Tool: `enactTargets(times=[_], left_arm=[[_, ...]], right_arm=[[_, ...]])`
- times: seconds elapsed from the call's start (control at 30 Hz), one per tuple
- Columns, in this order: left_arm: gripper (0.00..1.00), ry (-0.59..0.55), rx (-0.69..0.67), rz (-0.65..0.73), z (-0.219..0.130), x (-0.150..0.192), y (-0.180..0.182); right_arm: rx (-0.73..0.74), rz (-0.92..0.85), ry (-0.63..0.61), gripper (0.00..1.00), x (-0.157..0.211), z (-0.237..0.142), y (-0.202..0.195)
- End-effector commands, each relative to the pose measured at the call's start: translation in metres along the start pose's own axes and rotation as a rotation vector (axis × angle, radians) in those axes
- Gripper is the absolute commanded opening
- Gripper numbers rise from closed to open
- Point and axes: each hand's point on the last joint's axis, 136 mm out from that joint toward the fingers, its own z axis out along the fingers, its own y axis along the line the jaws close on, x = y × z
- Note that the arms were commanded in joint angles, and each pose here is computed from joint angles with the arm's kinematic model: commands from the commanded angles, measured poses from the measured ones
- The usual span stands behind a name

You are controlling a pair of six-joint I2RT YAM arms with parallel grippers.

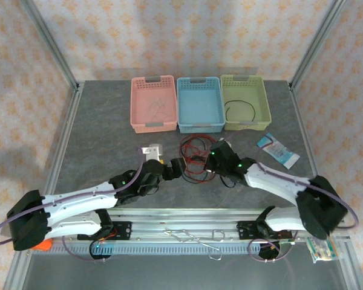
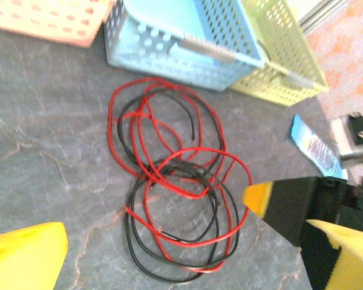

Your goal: Untangle the cables

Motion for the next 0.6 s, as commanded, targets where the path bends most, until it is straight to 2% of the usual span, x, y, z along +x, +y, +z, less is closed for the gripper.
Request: enactTargets(times=[0.0, 0.17, 0.4, 0.57], left_arm=[[0.99, -0.103, -0.062, 0.065, -0.014, -0.024, 0.012], [0.99, -0.181, -0.013, 0.155, -0.032, -0.049, -0.002], [1.0, -0.171, 0.071, 0.26, -0.043, -0.06, -0.024], [0.99, -0.152, 0.149, 0.258, -0.041, -0.064, -0.036]], right_arm=[[0.005, -0.081, -0.105, 0.0, -0.024, -0.031, 0.003], [-0.062, -0.158, -0.205, 0.0, -0.047, -0.071, 0.02], [-0.136, -0.231, -0.356, 0.0, -0.083, -0.126, 0.046], [-0.141, -0.251, -0.404, 0.0, -0.101, -0.157, 0.058]])
